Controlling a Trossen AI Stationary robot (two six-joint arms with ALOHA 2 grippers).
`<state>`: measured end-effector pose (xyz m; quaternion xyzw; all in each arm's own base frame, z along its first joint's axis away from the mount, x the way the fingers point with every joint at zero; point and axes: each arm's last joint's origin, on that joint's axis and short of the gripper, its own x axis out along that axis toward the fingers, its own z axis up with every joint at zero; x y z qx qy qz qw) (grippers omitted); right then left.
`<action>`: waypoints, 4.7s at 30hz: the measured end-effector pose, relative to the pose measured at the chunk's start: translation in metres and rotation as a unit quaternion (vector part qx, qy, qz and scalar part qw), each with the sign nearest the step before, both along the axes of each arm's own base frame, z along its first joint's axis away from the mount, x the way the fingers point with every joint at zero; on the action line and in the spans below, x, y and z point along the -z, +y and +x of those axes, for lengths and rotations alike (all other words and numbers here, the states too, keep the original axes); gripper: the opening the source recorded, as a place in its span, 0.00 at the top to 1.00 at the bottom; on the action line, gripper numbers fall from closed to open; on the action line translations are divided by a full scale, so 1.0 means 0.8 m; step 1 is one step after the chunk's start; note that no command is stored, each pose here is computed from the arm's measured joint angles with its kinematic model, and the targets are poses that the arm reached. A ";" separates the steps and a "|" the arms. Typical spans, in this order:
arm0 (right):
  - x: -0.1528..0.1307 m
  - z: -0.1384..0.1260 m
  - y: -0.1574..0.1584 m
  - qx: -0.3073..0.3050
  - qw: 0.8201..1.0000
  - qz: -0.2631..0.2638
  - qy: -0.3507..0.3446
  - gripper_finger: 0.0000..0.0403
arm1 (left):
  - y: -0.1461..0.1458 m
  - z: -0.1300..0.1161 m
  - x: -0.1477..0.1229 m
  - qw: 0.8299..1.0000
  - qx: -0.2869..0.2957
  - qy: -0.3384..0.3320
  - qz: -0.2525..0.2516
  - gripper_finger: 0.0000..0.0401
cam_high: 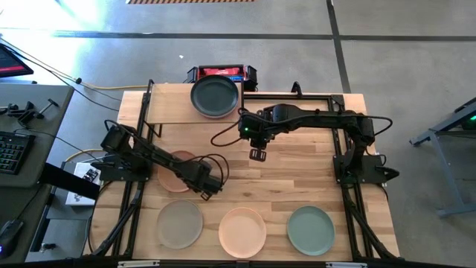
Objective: Place and stack plates onto a shelf
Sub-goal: Put the brown plate on the shelf
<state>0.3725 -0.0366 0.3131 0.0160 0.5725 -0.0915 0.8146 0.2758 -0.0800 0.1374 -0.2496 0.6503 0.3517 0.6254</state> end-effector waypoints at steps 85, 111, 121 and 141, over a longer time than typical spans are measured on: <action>0.003 -0.010 -0.009 -0.002 0.999 0.000 0.043 0.89 | 0.163 -0.153 -0.224 0.906 0.367 0.022 0.210 1.00; 0.003 -0.011 -0.009 -0.003 0.999 0.000 0.046 0.89 | 0.233 -0.136 -0.196 0.928 0.336 0.067 0.144 1.00; 0.004 -0.011 -0.009 -0.011 0.999 -0.002 0.048 0.89 | 0.244 -0.124 -0.184 0.926 0.348 0.068 0.125 1.00; 0.004 -0.011 -0.008 -0.014 0.999 -0.003 0.049 0.89 | 0.247 -0.119 -0.177 0.934 0.329 0.076 0.118 0.94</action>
